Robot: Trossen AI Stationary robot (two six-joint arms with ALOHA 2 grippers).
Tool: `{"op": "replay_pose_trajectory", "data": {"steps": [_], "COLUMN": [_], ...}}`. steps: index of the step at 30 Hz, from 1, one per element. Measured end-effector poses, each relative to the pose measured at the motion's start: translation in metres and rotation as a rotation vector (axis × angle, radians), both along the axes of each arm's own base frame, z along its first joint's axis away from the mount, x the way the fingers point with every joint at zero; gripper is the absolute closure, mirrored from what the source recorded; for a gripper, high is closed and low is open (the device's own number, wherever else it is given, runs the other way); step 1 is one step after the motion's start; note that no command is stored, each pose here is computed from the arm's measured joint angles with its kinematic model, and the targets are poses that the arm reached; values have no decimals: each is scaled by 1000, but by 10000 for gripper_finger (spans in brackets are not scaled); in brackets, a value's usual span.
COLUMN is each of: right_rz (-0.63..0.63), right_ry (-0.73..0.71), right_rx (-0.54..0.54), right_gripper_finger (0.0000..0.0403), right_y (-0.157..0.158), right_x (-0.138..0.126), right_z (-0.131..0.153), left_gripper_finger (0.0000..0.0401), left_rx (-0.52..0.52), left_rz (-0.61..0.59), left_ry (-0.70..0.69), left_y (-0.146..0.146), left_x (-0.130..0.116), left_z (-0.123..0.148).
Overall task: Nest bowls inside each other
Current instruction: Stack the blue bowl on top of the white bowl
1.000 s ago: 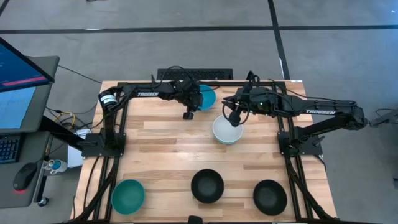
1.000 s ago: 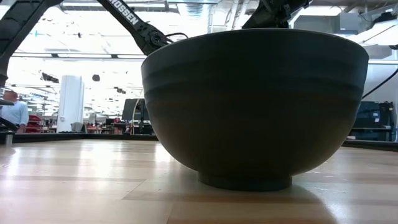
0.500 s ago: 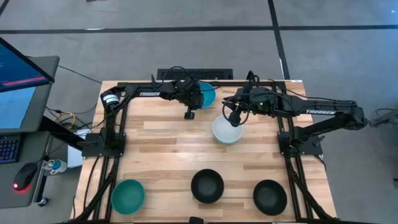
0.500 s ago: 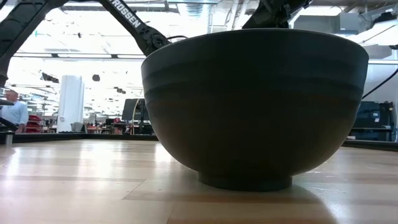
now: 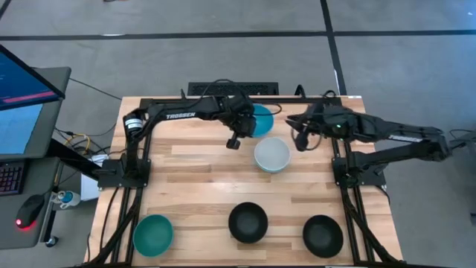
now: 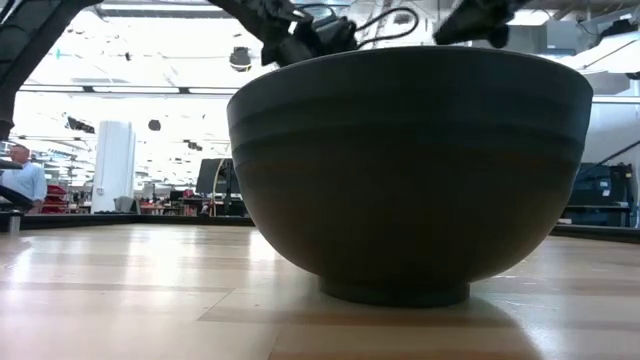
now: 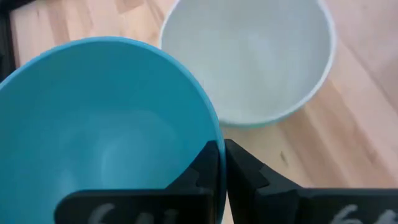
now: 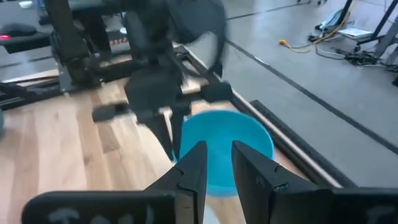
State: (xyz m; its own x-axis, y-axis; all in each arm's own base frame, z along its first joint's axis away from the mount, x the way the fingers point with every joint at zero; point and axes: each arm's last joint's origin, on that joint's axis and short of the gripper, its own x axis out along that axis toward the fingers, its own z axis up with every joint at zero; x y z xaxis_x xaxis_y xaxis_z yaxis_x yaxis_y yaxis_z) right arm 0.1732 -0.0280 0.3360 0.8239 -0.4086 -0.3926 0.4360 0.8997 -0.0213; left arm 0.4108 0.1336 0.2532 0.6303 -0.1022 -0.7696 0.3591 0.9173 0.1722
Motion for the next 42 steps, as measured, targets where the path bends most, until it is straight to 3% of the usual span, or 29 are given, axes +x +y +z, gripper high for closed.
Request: {"op": "replay_pose_trajectory", "data": {"steps": [9, 15, 24, 31, 42], "right_rz": [29, 143, 273, 372, 437], "right_ry": [-62, -125, -158, -194, -228], "right_rx": [52, 61, 100, 115, 125], "right_gripper_finger": [305, 305, 305, 305, 305], "right_y": [11, 22, 31, 33, 34], "right_x": [-46, -69, -103, -121, -128], "right_z": [-39, -48, -54, -55, -54], "left_gripper_finger": [401, 401, 401, 401, 401], "left_rx": [-36, -44, -61, -120, -144], "left_rz": [-52, -89, -56, 3, -17], "left_ry": [-93, -124, -117, -97, -61], "left_y": [-35, -60, -74, -81, -117], "left_x": [18, 25, 30, 47, 52], "left_z": [32, 43, 40, 15, 7]}}
